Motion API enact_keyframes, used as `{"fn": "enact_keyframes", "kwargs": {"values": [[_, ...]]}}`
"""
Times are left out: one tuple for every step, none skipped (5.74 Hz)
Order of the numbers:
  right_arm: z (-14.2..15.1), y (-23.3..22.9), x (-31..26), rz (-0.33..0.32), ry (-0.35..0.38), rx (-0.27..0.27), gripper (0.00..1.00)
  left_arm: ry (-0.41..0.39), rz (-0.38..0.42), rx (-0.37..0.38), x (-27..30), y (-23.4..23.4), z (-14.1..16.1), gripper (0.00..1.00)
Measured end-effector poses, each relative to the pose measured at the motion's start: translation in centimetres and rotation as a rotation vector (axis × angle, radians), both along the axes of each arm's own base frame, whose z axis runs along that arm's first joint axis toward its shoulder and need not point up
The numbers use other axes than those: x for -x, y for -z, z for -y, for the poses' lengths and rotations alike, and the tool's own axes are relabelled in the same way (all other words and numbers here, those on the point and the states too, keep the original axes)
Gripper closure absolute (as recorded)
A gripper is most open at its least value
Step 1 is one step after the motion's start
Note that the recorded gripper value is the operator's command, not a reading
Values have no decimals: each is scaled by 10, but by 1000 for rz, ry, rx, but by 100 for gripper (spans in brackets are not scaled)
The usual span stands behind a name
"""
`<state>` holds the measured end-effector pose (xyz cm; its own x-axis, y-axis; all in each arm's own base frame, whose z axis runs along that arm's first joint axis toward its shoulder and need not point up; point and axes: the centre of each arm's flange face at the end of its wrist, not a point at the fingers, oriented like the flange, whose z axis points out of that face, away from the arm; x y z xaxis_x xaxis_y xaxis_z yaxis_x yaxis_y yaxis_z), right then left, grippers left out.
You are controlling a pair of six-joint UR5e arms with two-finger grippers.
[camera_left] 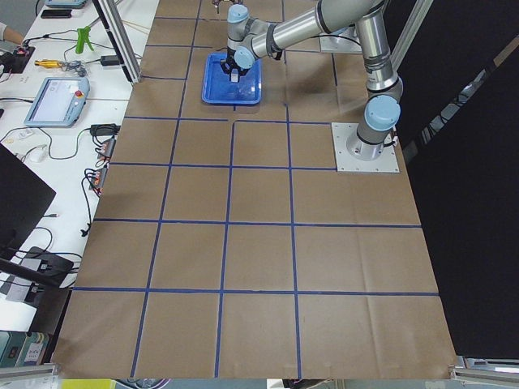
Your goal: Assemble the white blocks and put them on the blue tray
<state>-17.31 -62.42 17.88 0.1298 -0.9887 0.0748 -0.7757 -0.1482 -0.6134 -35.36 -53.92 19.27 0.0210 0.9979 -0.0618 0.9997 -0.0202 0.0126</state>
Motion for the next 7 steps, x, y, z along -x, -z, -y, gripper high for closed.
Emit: {"fn": "enact_keyframes", "kwargs": {"values": [[-2,11,0,7,4,-17,0,0,-7,-37,1,4,-4,97],[-3,18,0,12,9,-35,0,-1,-19,-56,2,6,-6,96],[-6,22,0,15,13,-52,0,-5,-26,-64,3,8,-7,95],[-10,27,0,19,14,-64,0,-12,-27,-66,3,10,-7,92],[-15,32,-1,24,15,-72,1,-23,-26,-68,3,13,-7,70],[-18,35,-1,25,15,-79,22,-33,-26,-69,2,16,-10,27],[-19,36,-1,24,17,-81,31,-38,-26,-68,1,19,-12,2]]}}
